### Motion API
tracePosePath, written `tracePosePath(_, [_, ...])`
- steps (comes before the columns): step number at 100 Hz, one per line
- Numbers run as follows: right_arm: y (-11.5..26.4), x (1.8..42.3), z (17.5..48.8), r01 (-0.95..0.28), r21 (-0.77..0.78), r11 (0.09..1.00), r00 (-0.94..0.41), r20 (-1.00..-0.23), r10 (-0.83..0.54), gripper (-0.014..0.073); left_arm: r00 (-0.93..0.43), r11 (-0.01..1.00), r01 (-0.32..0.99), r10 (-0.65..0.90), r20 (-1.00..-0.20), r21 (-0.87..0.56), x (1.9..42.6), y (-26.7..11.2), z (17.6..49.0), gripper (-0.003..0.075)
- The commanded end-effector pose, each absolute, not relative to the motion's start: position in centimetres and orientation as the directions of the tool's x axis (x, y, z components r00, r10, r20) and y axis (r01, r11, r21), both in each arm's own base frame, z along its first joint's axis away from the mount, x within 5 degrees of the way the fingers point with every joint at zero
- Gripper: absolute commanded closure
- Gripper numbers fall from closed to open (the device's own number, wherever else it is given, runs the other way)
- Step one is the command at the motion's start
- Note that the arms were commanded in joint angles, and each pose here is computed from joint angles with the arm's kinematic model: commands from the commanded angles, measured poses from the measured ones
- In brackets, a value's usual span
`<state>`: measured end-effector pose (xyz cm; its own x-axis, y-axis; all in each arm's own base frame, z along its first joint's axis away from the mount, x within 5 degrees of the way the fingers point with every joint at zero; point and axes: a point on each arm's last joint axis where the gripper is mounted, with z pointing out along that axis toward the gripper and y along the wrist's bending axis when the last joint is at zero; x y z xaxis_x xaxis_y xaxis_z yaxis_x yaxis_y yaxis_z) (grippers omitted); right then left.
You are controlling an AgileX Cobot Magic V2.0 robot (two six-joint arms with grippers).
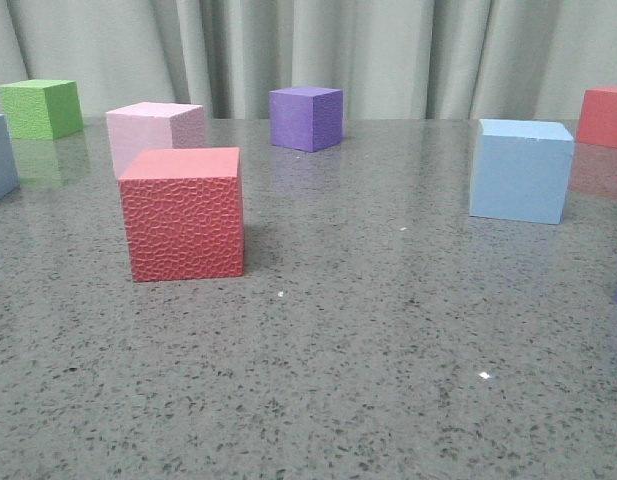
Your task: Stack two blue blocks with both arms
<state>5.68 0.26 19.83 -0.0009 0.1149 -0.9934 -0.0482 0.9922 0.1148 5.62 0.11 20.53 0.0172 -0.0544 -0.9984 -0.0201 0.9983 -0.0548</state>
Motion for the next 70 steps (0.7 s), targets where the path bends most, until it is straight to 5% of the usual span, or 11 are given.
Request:
tracePosePath(1, [0.26,5.5,20.63,-0.058,0.11,0.992,0.092,-0.989,0.115,0.0664,0.124,0.998,-0.018,-0.059,-0.991,-0.062,5.4,0.14,20.78,0.0739])
tracePosePath(70, [0.26,5.49,20.66,-0.058,0.11,0.992,0.095,-0.989,0.115,0.0664,0.15,0.998,-0.017,-0.058,-0.987,-0.061,5.37,0.15,21.02,0.0739])
